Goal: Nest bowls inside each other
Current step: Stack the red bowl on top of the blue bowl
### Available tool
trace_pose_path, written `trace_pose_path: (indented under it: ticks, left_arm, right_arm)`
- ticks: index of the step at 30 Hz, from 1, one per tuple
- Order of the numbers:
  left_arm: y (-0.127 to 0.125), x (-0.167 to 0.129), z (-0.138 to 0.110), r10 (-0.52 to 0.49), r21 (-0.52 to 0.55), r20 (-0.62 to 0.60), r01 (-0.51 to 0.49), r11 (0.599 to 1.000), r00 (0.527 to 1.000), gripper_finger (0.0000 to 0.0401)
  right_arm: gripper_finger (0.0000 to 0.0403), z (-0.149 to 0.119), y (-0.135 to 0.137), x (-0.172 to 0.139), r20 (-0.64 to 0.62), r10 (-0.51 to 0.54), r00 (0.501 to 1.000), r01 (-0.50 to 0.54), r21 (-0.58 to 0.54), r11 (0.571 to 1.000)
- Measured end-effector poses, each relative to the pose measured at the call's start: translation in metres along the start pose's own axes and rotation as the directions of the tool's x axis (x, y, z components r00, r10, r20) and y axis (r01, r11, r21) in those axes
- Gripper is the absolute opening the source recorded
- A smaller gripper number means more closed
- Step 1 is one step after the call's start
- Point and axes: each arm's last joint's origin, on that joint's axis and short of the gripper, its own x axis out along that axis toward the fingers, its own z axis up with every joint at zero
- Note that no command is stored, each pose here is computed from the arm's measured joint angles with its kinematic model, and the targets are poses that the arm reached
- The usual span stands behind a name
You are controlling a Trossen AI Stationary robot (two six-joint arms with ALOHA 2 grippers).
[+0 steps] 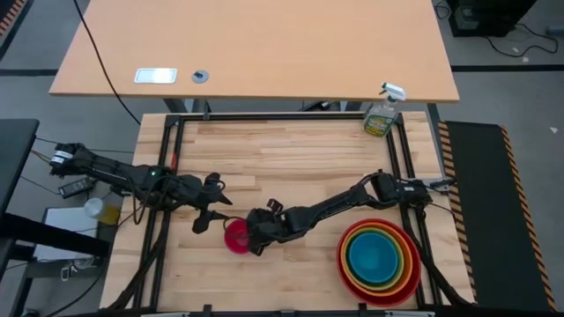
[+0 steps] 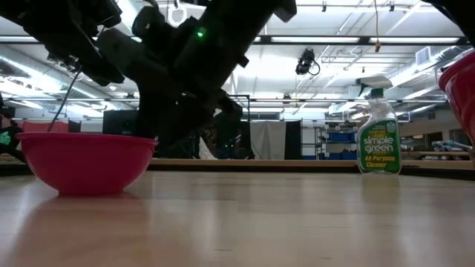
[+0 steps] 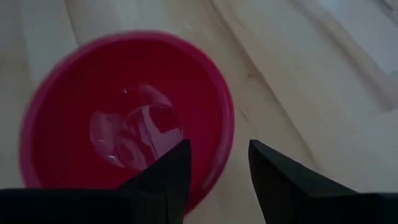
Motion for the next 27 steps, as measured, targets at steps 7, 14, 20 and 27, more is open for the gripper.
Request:
trace_pose_path:
  ticks: [7,14,20,27]
  left_arm:
    - [0.000,0.000,0.001,-0.001,0.000,0.007,0.001,1.000,1.000,0.0231]
    - [0.000,0.000,0.001,-0.002,0.001,0.011,0.002,1.000,1.000,0.0231]
    - [0.000,0.000,0.001,-0.001,0.004,0.009,0.001,1.000,1.000,0.0231]
    - [0.000,0.000,0.001,-0.001,0.006,0.009,0.001,1.000,1.000,0.0231]
  right_arm:
    - [0.0168,0.000,0.002,-0.003,0.004,0.005,1.000,-0.005,-0.003,1.000]
    - [0.0155,-0.008,-0.001,0.003,-0.030,0.011,0.999,-0.011,0.011,1.000]
    - [0.0102,-0.013,-0.004,0.008,-0.030,0.008,1.000,-0.008,0.027,1.000]
    - [0.0022,-0.008,-0.003,0.005,-0.007,0.020,1.000,-0.020,0.012,1.000]
